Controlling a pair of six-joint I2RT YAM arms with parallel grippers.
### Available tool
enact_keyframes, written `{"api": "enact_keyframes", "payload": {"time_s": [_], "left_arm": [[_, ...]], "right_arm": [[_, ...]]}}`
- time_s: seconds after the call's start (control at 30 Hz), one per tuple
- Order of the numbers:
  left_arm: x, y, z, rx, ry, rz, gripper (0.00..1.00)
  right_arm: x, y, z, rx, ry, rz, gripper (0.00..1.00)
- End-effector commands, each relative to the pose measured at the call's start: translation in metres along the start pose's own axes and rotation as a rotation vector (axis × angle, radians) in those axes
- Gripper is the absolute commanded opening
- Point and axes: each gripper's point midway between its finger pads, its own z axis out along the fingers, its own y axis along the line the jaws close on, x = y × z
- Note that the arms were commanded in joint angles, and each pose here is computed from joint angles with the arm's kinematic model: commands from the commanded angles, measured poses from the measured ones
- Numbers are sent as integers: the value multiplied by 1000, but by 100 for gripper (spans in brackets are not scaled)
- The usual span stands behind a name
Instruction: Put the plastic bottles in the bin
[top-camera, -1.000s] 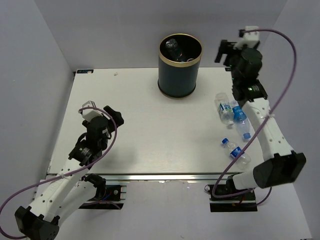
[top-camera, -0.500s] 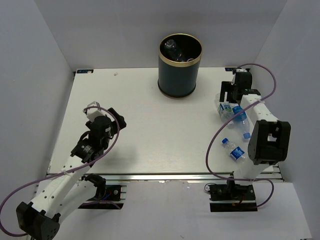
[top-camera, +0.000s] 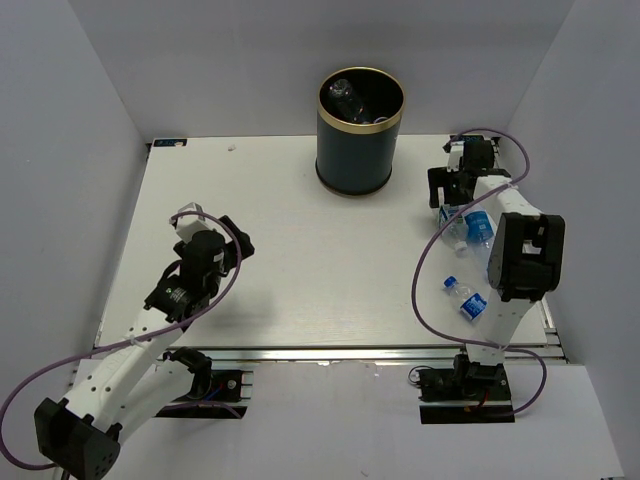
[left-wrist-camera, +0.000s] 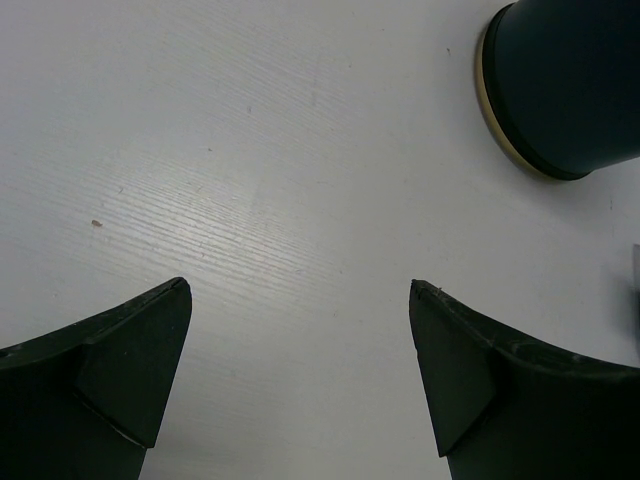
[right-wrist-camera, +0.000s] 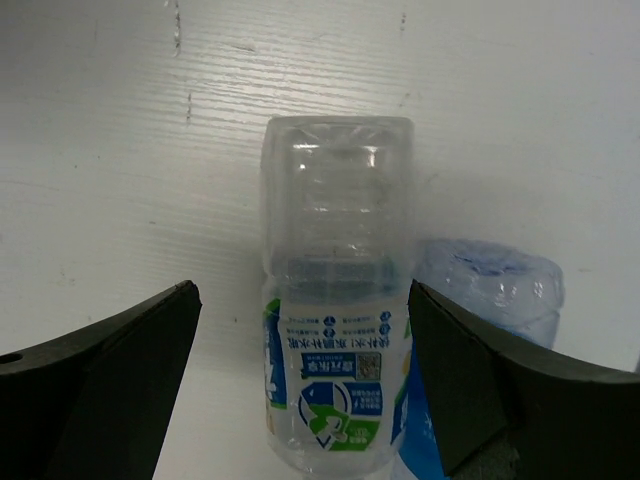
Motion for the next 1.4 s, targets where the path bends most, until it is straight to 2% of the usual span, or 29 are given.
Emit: {"api": "enact_keyframes", "payload": {"time_s": [0.0, 0.13, 0.23, 0.33, 0.37, 0.47, 0.57, 0.63, 0.67, 0.73, 0.77, 0.8, 0.87, 0.9, 1.0, 1.03, 1.1, 1.13, 1.17, 1.2, 1.3, 1.37], "left_arm": [[-14, -7, -3, 13, -28, -20, 98], [-15, -7, -4, 9, -33, -19, 98], [-17, -5, -5, 2, -41, -22, 98], [-24, -7, -8, 12, -59, -27, 98], [-25, -8, -9, 14, -64, -25, 98], [-33, -5, -14, 12, -96, -34, 98], [-39, -2, -18, 7, -117, -32, 98], [-42, -1, -20, 1, -129, -29, 98], [-44, -1, -21, 1, -134, -24, 98], [-45, -2, -21, 2, -134, -19, 98], [-46, -2, -22, 3, -135, -18, 98], [-45, -2, -21, 2, -131, -14, 98], [-45, -3, -22, 5, -127, -19, 98], [-45, -3, -22, 5, -125, -20, 98], [-44, -5, -22, 17, -125, -22, 98], [-43, -5, -21, 17, -122, -22, 98], [-40, -4, -20, 15, -114, -27, 98], [-38, -5, -19, 18, -108, -36, 98], [-37, -5, -18, 22, -105, -40, 98], [-35, -7, -16, 30, -104, -47, 98], [-29, -13, -12, 54, -78, -44, 98], [-26, -15, -10, 48, -60, -35, 98]], "right_arm": [[-17, 5, 7, -51, -26, -1, 88], [-17, 7, 13, -54, -25, 40, 80], [-37, 16, 3, -100, -105, 66, 71], [-59, 22, -12, -119, -199, 61, 50], [-67, 23, -20, -128, -224, 63, 32], [-82, 27, -35, -142, -284, 63, 20], [-100, 33, -58, -168, -355, 70, 18], [-107, 38, -68, -190, -388, 62, 22], [-110, 39, -73, -195, -389, 50, 43], [-107, 45, -73, -236, -370, -27, 62], [-97, 46, -66, -243, -311, -35, 79], [-89, 47, -60, -239, -266, -32, 89], [-61, 49, -52, -240, -137, 8, 89], [-54, 49, -51, -233, -121, 40, 90], [-45, 59, -59, -155, -184, 149, 89], [-52, 48, -74, -70, -237, 180, 89], [-38, 44, -81, -3, -209, 393, 89], [-32, 27, -89, 116, -211, 508, 89], [-28, 32, -90, 120, -208, 660, 89], [-25, 34, -91, 119, -214, 712, 89], [-19, 50, -77, 96, -249, 832, 89], [-13, 57, -61, 107, -216, 865, 89]]}}
